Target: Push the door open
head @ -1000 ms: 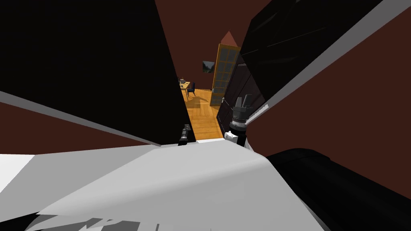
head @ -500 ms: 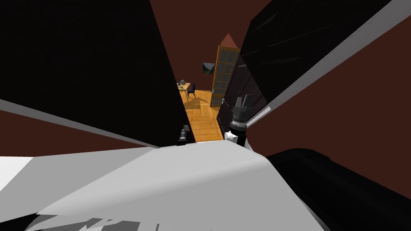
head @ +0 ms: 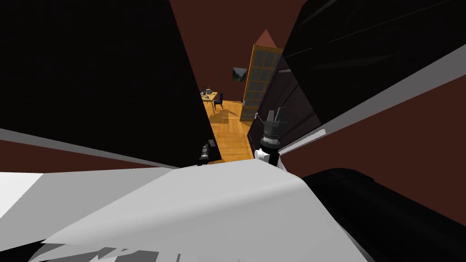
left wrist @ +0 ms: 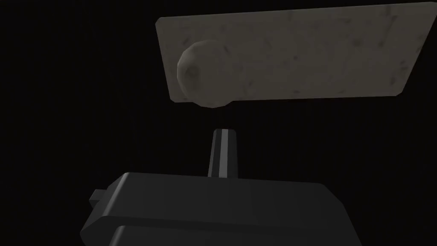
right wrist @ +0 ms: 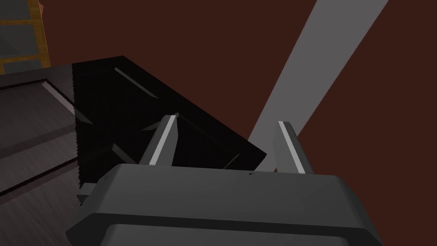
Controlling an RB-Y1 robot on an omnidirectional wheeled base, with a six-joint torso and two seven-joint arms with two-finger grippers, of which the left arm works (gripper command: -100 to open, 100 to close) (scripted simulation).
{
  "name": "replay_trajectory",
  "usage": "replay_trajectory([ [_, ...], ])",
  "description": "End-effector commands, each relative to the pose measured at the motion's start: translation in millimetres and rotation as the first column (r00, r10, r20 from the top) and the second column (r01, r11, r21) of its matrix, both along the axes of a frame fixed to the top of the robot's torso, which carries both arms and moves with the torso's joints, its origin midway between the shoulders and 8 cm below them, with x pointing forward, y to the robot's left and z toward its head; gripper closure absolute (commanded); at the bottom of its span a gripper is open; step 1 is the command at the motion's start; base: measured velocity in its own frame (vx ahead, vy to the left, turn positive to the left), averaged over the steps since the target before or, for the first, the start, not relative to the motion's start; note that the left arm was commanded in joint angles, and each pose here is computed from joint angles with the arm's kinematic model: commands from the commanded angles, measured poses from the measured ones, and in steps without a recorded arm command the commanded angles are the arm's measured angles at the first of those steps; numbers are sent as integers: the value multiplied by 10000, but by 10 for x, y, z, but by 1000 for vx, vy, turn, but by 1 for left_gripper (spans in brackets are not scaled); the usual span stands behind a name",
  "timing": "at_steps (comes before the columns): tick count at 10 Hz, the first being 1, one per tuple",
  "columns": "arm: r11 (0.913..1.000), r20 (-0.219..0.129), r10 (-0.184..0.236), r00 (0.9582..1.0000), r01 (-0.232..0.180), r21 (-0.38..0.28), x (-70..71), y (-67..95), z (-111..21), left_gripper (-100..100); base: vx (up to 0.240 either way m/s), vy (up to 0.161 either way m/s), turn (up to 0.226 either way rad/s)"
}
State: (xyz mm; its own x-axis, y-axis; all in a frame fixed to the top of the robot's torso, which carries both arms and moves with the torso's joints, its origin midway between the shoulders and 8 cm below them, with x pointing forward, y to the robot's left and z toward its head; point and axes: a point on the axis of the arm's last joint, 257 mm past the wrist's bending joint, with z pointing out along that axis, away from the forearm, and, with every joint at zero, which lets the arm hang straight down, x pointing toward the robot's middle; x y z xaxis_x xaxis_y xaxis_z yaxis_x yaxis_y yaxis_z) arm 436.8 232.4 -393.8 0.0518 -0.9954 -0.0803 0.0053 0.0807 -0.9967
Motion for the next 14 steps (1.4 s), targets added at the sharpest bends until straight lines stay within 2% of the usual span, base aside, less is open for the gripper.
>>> replay_trajectory([
  [1,10000,-35,-34,10000,34,-29,-3,-13,-5,-100,-175,-44,8],
  [4,9996,-48,-70,10000,69,-256,5,-96,4,-100,-195,-44,21],
  [7,9972,-53,-96,9999,92,-742,17,-292,21,-100,-200,-43,27],
  [8,9979,-53,-93,9999,89,-634,20,-255,22,-100,-85,-11,4],
  [9,9988,-51,-68,10000,66,-484,18,-171,17,-100,78,2,-31],
  [14,9995,-10,19,10000,-20,-311,21,-48,18,-100,183,-4,-18],
])
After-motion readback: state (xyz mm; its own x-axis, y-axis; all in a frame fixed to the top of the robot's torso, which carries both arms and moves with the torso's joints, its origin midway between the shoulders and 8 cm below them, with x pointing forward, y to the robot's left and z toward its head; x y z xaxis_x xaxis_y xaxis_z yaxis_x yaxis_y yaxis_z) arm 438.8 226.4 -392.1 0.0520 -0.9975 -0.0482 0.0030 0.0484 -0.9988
